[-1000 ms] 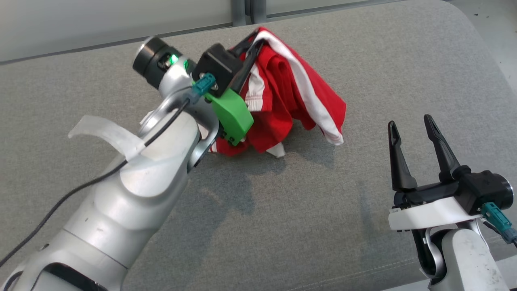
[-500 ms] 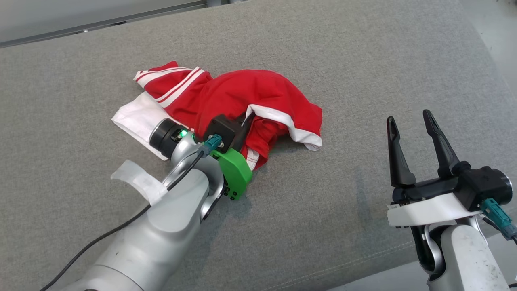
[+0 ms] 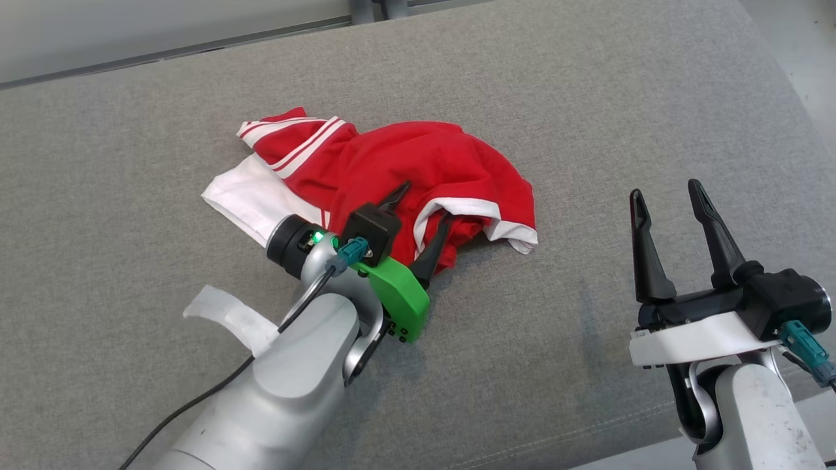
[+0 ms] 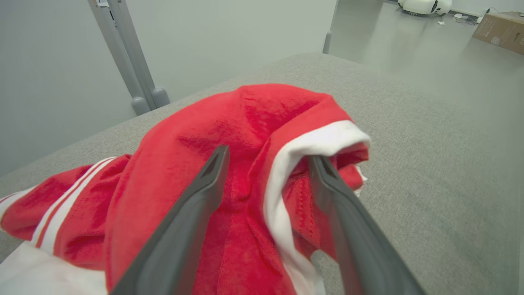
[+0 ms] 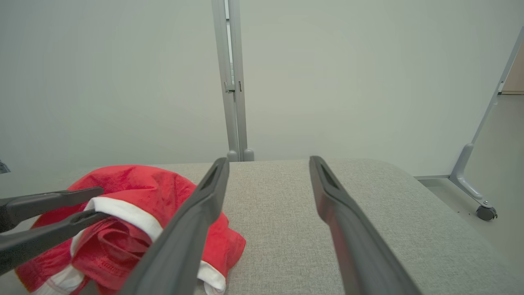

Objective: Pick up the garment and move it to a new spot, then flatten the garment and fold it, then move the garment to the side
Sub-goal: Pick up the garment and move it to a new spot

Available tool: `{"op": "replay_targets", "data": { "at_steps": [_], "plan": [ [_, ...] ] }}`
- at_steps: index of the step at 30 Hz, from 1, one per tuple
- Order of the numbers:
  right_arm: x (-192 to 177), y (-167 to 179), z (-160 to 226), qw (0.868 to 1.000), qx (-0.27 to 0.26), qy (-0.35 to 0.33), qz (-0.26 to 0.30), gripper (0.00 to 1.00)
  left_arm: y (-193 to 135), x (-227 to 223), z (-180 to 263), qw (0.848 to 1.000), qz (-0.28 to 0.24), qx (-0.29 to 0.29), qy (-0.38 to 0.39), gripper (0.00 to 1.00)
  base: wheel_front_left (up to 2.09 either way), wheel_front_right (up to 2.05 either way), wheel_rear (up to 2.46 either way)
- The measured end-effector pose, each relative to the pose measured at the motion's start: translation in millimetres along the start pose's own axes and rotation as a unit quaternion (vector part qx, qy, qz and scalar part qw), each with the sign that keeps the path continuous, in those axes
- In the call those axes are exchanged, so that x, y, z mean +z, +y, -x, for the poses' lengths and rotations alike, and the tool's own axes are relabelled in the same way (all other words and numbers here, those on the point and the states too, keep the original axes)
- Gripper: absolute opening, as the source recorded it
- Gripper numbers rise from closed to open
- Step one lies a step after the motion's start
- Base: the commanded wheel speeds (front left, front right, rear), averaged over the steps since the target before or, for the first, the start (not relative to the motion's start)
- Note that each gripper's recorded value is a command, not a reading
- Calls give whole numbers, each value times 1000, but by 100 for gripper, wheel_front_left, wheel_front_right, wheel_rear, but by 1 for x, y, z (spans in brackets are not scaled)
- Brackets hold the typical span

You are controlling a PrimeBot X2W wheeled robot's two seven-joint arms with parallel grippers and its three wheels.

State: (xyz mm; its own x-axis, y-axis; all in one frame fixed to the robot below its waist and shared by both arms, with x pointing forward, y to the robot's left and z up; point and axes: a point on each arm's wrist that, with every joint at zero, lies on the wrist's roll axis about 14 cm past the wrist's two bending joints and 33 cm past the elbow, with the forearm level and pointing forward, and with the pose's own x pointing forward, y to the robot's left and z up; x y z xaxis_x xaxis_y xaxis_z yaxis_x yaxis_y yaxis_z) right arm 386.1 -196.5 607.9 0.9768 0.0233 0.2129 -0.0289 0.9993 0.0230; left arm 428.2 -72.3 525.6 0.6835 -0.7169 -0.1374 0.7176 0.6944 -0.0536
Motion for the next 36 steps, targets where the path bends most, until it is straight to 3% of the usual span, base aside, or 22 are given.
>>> {"op": "replay_targets", "data": {
  "at_steps": [10, 17, 27, 36],
  "plan": [
    [6, 11, 1, 1000, 15, -9, -6, 100, 4, 35, 21, 997, 26, 41, -61, 100, 0, 0, 0],
    [9, 22, 4, 999, 29, -11, -6, 100, 48, 43, 47, 991, 17, 110, -72, 100, 0, 0, 0],
    [23, 32, 13, 999, 44, -26, -4, 100, 85, 27, 82, 979, 46, 193, -55, 100, 0, 0, 0],
    [20, 34, 11, 999, 48, -23, 1, 100, 111, -1, 81, 975, 52, 215, -10, 100, 0, 0, 0]
  ]
}}
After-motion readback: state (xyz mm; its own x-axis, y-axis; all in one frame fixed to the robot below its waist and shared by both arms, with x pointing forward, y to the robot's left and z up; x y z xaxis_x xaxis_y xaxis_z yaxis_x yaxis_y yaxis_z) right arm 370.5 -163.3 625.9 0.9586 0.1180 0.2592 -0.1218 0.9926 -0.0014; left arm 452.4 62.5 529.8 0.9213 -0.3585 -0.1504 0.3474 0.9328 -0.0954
